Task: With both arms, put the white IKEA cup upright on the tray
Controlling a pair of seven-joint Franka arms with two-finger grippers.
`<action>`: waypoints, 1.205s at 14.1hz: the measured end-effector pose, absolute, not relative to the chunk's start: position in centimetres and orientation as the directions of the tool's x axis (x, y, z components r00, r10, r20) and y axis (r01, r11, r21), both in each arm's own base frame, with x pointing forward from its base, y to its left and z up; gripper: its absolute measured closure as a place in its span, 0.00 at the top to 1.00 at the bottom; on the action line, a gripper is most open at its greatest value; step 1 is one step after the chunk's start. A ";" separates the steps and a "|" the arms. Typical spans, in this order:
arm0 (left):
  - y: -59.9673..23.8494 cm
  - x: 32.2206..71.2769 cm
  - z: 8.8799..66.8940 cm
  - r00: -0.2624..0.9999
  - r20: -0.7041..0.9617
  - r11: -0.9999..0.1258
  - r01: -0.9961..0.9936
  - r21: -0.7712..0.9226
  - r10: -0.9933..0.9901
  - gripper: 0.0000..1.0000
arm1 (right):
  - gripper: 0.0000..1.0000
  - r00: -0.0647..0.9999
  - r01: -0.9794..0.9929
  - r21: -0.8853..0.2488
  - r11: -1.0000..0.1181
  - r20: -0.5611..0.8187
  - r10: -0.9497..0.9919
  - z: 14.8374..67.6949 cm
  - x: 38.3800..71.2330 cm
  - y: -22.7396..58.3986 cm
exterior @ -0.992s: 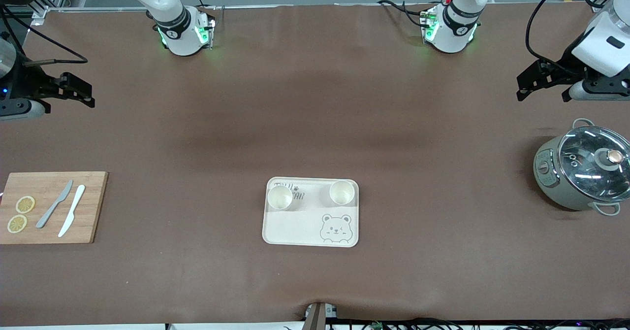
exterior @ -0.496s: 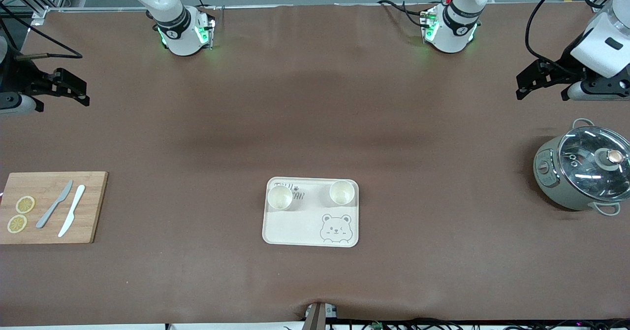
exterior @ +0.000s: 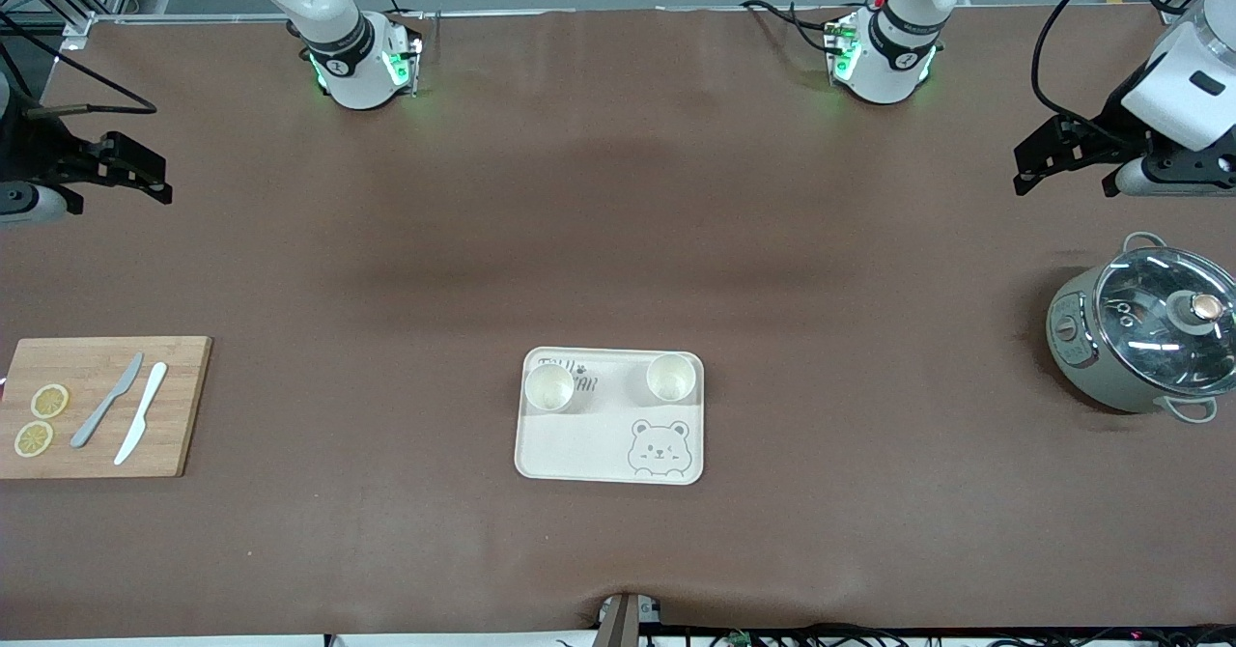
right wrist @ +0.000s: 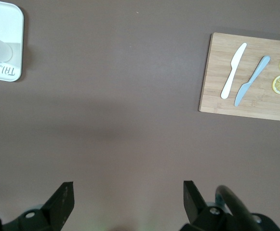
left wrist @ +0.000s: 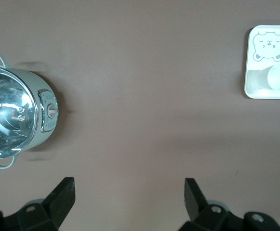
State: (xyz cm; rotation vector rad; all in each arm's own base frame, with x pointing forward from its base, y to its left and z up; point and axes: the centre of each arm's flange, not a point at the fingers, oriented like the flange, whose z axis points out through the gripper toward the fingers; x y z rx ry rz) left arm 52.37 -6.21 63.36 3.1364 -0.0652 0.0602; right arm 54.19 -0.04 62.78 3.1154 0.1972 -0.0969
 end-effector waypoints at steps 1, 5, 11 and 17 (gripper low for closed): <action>-6.2 52.4 63.4 0.998 0.038 -0.999 -0.048 0.003 -0.048 1.00 | 1.00 0.990 0.125 0.015 -0.992 -0.063 0.124 62.8 54.2 -0.1; -6.0 52.4 63.4 0.998 0.039 -0.998 -0.057 0.002 -0.057 1.00 | 1.00 0.990 0.125 0.014 -0.992 -0.064 0.124 62.8 54.2 -0.1; -5.8 52.4 63.3 0.998 0.038 -0.999 -0.054 0.003 -0.054 1.00 | 1.00 0.992 0.110 0.015 -0.994 -0.064 0.108 62.8 54.2 -0.1; -6.0 52.5 63.3 0.998 0.037 -0.998 -0.057 0.003 -0.057 1.00 | 1.00 0.994 0.086 0.017 -0.996 -0.065 0.085 62.8 54.2 -0.2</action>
